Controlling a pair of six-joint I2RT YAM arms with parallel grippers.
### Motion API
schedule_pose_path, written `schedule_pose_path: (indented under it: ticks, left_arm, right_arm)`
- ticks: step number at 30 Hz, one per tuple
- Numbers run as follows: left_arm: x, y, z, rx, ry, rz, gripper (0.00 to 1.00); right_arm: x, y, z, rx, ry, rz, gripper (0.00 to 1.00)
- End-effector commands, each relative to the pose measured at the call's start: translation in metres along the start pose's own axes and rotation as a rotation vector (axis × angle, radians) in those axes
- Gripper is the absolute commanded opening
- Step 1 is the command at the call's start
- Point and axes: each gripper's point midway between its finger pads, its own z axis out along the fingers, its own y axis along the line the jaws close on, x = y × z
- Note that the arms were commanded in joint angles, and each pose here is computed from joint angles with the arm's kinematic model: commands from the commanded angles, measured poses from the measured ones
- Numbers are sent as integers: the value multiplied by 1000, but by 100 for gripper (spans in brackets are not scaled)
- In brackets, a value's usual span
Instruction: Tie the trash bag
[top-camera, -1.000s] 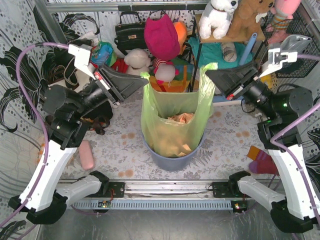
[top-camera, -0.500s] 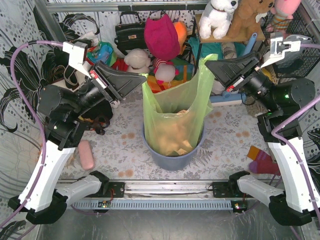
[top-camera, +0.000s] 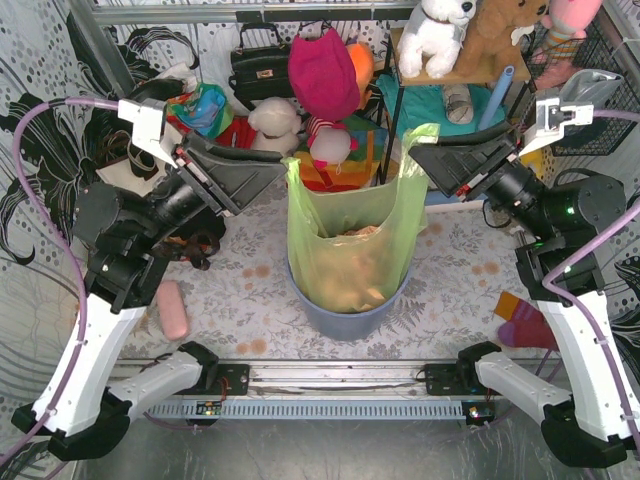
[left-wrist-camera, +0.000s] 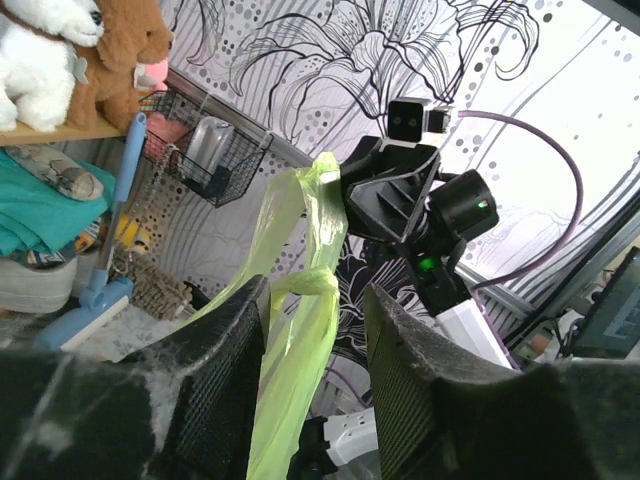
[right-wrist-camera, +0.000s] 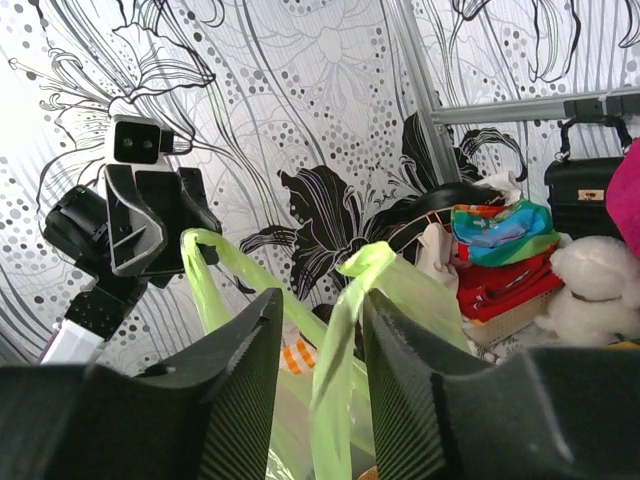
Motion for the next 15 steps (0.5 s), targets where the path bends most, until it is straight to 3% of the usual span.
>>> schedule_pose_path:
  ticks: [1,6,10,15]
  left_arm:
    - [-21,-18,-6,15,-67,82,52]
    - [-31,-13,-17,-83,-98,96,55]
    - [-21,11,-36,-246,-95,38,57]
    - [-1,26,-66,-361,-78,-16,59]
  right_arm:
    - [-28,20,-5,-5,-53,-70,40]
    - [-48,18,-16,125,-73,-118,42]
    - [-49,-6,-42,348,-61,-117,46]
    - [-33,-14,-64,417,-21,-102,58]
